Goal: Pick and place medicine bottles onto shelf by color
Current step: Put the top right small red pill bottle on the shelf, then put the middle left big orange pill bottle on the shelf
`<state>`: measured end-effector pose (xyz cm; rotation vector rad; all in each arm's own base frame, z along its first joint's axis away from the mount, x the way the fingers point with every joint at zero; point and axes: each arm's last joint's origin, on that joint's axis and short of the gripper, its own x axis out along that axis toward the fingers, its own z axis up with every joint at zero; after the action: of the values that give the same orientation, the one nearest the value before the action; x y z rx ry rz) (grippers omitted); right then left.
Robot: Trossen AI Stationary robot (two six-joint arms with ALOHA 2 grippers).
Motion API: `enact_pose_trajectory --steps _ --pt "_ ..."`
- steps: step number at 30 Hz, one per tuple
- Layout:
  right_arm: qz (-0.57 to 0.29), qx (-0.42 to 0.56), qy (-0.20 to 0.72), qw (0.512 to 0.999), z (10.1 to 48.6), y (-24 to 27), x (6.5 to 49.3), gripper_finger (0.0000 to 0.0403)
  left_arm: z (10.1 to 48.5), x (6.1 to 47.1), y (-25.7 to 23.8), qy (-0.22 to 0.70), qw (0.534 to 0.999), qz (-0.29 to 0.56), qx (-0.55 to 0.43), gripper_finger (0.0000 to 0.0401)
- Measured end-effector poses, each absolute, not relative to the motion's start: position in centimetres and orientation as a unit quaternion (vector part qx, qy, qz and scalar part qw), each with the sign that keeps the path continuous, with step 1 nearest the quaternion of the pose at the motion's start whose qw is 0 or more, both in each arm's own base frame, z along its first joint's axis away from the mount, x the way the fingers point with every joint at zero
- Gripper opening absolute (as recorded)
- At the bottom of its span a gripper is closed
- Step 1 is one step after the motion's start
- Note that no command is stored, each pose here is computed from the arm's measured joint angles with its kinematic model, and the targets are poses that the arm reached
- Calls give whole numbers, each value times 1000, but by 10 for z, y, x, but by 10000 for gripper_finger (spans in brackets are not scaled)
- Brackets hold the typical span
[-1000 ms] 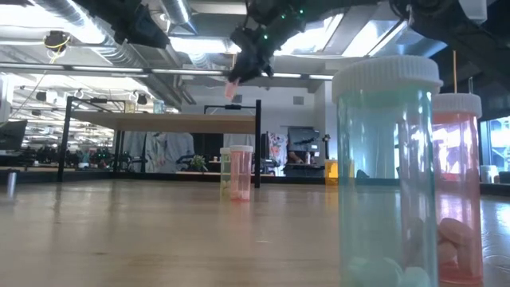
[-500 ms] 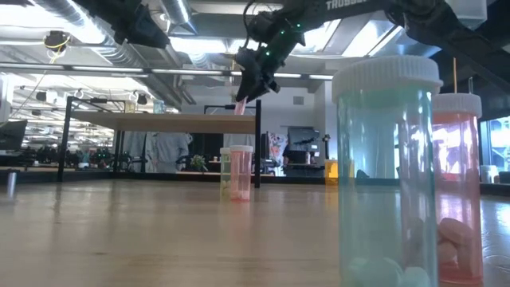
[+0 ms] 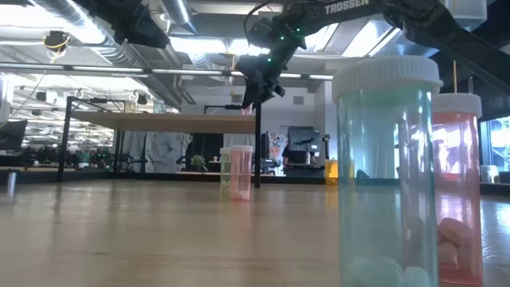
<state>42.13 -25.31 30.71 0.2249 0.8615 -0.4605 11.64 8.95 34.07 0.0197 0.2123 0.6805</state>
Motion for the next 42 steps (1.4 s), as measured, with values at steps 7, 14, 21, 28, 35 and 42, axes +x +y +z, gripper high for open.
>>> enact_pose_trajectory --steps 7,14,21,28,35,42 --pt "-221 109 415 876 305 -254 422 123 341 116 90 104 937 333 10 151" --pt "-221 112 414 876 300 -256 425 123 341 116 90 104 937 333 10 151" --pt "-227 121 411 874 300 -256 425 123 341 116 90 104 937 333 10 151" --pt "-230 120 415 872 299 -256 424 139 341 116 90 104 937 333 10 151" --pt "-232 119 417 871 297 -257 425 181 341 116 90 104 937 333 10 151" --pt "-235 117 408 874 304 -258 424 192 341 116 90 104 937 333 10 151"
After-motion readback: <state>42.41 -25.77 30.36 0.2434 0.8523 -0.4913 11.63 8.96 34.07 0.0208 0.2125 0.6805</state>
